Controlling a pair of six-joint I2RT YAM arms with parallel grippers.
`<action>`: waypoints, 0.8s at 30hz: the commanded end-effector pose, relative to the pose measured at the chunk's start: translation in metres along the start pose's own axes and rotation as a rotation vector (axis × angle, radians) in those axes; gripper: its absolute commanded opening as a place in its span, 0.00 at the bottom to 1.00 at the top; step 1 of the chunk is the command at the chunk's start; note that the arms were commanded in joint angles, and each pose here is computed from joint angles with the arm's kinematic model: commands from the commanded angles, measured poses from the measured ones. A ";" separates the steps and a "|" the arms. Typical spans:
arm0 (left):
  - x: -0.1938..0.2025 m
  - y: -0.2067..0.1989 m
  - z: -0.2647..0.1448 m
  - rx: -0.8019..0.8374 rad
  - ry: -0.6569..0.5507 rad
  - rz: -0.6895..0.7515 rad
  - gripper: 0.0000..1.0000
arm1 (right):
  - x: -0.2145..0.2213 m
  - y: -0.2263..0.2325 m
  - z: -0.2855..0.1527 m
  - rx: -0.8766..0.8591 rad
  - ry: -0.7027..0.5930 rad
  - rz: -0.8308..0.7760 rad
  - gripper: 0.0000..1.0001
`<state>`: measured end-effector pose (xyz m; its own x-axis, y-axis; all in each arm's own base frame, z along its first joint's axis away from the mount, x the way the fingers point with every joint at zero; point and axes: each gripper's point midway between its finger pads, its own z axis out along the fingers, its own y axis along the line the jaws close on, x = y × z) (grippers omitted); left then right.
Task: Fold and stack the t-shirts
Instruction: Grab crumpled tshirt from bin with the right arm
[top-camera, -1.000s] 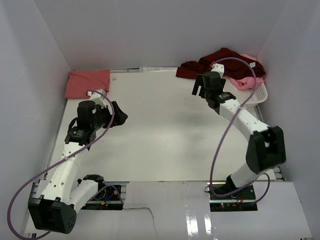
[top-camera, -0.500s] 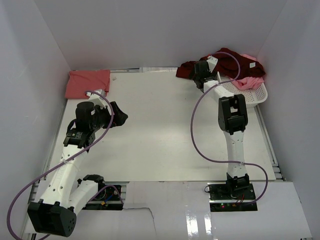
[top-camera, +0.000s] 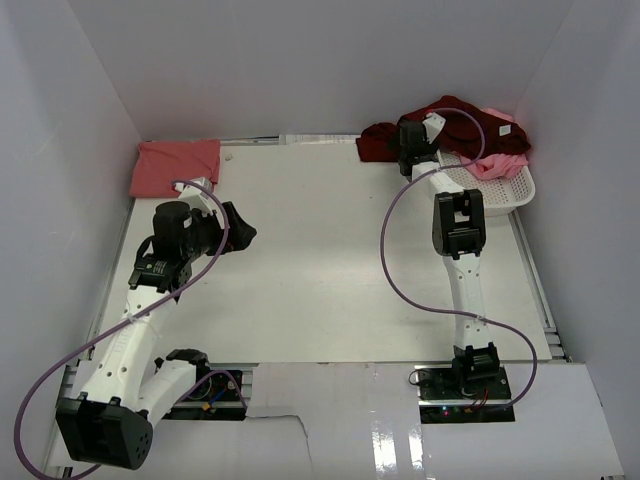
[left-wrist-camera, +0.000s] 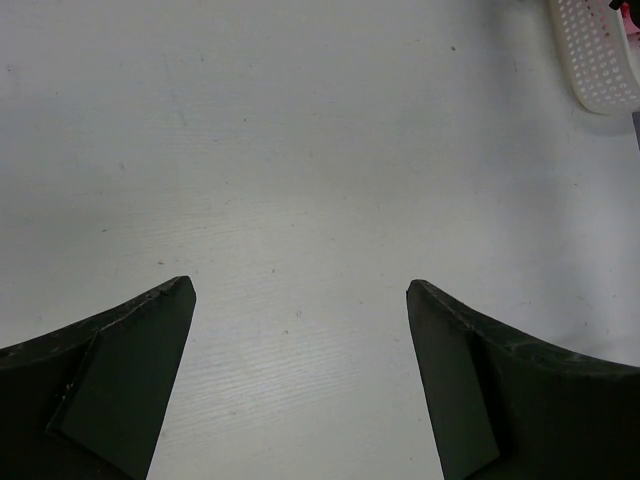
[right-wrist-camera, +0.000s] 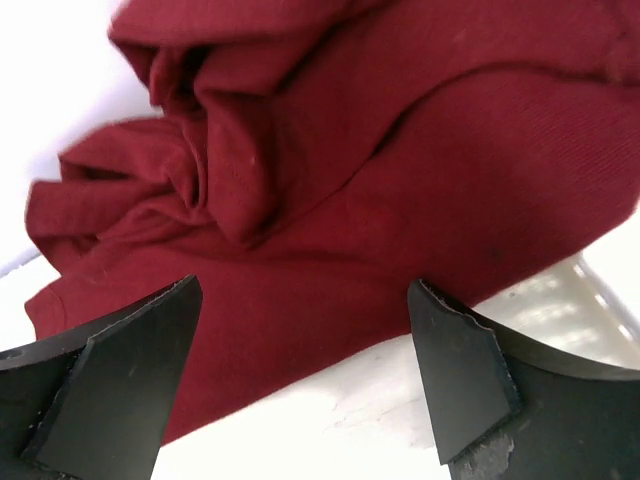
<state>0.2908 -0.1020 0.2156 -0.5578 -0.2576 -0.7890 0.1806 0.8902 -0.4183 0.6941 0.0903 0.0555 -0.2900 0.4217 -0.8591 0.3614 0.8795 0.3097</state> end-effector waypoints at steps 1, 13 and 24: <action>-0.003 -0.002 0.000 0.015 -0.008 0.019 0.98 | -0.041 0.014 -0.004 -0.035 -0.117 0.061 0.90; -0.001 0.001 0.003 0.003 0.000 0.021 0.98 | -0.029 0.004 0.035 -0.077 -0.131 0.130 0.73; 0.001 0.002 0.004 0.001 0.012 0.017 0.98 | -0.061 0.024 0.008 -0.225 -0.167 0.185 0.08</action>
<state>0.2937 -0.1020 0.2080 -0.5764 -0.2483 -0.7785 0.1735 0.8938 -0.4135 0.7211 0.0767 0.0389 -0.1756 0.5225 -0.8344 0.2995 0.8357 0.4603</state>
